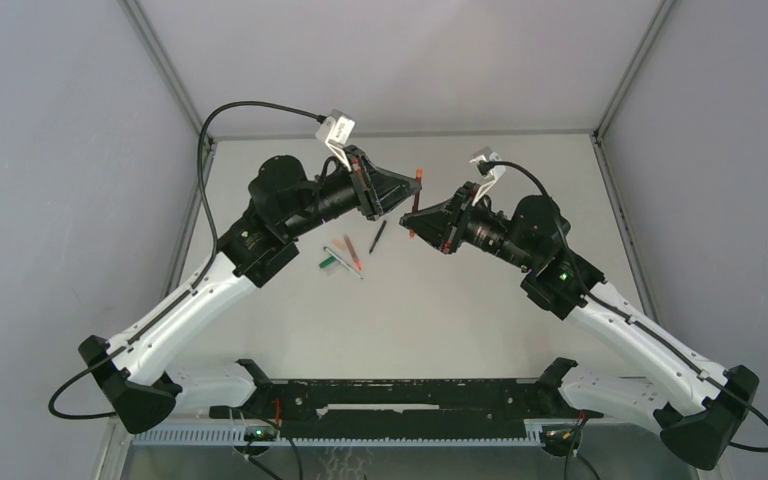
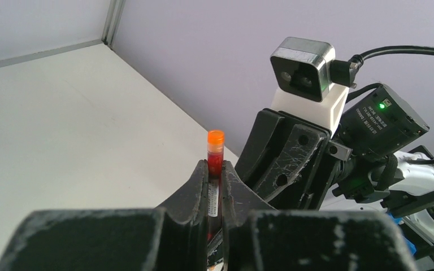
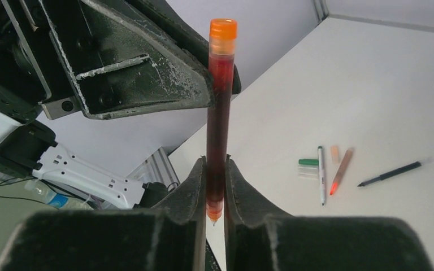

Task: Insert the pens into the pen caps
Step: Adjust the pen.

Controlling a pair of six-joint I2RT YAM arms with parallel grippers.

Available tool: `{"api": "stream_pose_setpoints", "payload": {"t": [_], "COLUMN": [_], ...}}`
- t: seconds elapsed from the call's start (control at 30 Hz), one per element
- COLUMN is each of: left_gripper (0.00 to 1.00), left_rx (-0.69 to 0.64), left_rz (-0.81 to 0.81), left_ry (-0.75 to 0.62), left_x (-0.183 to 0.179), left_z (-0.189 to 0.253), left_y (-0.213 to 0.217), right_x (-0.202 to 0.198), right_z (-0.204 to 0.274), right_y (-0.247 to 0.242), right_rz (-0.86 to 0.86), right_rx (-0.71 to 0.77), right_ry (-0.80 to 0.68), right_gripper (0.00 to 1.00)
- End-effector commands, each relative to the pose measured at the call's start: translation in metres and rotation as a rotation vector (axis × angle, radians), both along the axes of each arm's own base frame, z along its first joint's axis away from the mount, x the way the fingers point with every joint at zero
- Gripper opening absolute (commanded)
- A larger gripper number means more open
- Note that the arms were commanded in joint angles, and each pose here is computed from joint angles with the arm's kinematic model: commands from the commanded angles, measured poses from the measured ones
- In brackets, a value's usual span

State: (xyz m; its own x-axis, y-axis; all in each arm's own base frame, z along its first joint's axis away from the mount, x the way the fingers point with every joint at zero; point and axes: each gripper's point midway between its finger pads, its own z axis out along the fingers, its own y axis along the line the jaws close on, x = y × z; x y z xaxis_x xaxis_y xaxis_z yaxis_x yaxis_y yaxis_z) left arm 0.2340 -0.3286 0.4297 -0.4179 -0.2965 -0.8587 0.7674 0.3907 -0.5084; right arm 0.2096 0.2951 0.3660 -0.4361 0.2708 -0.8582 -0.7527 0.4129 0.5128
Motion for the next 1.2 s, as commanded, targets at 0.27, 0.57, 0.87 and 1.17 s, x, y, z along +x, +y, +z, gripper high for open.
{"api": "stream_pose_setpoints", "payload": {"t": [0.27, 0.57, 0.87, 1.17], "left_gripper": [0.49, 0.69, 0.71, 0.73], "left_rx": [-0.02, 0.066, 0.153, 0.221], "left_rz": [0.021, 0.034, -0.114, -0.088], "left_ry": [-0.075, -0.133, -0.057, -0.019], "left_x": [-0.008, -0.02, -0.036, -0.032], "left_z": [0.028, 0.056, 0.025, -0.002], "left_y": [0.014, 0.041, 0.026, 0.025], "right_x": [0.007, 0.011, 0.03, 0.013], "right_z": [0.04, 0.026, -0.001, -0.01], "right_y": [-0.026, -0.064, -0.075, -0.065], "right_rz": [-0.125, -0.225, -0.283, -0.161], "right_rx": [-0.015, -0.307, -0.792, -1.069], "right_ry": [-0.222, -0.503, -0.843, -1.266], "right_gripper": [0.0, 0.0, 0.0, 0.0]}}
